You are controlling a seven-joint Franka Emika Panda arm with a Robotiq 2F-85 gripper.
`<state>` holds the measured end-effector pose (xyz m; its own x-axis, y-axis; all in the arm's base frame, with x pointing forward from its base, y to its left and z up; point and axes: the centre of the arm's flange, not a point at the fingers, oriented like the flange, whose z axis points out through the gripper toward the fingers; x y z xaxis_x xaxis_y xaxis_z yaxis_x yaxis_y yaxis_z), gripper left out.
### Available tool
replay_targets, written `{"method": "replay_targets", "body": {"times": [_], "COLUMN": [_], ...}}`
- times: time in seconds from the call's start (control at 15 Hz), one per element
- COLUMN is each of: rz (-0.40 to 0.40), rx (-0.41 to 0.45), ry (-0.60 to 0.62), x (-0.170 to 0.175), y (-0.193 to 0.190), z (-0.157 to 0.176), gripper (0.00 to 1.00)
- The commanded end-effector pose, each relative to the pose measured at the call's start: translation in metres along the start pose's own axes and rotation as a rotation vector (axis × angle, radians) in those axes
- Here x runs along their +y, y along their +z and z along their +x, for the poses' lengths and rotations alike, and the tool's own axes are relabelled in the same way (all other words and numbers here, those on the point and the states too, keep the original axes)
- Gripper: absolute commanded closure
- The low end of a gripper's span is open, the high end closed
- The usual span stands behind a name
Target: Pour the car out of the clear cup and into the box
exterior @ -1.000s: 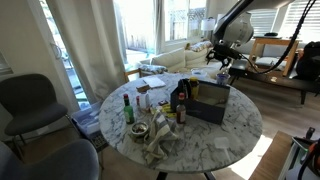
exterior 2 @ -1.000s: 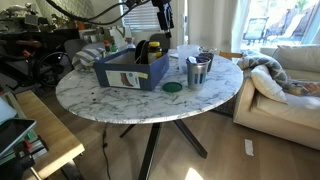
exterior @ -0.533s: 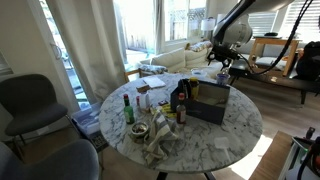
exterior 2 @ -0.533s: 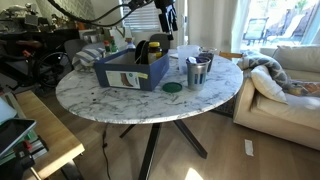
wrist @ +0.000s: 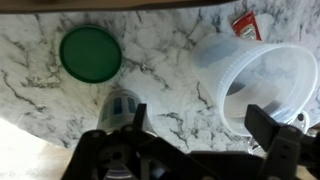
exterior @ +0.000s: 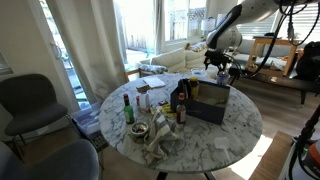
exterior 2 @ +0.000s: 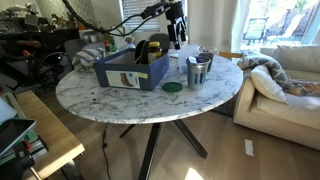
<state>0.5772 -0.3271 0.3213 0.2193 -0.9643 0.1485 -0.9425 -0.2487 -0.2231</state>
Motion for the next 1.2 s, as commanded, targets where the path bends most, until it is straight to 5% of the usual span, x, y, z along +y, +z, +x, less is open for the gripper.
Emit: {"method": "replay_targets", "body": {"times": [0.0,0.33,0.47,0.53,0.67,1.13], "rz": [-0.006,0.040,0.059,0.070,0.081,0.092], "rx": [-0.019,-0.068,-0.073,-0.074,-0.079,-0.090], "ry": [0.038,0.078,0.091,0.101,0.123,0.151], "x": [-0.017,-0.021,-0.021,-0.021,-0.021,-0.021], "y": [0.022,0.047,0.054,0.055,0.055,0.052], "z": [0.009,0.008,0.008,0.009,0.012,0.016], "gripper": [0.00,0.00,0.13,0.31,0.38,0.93]}}
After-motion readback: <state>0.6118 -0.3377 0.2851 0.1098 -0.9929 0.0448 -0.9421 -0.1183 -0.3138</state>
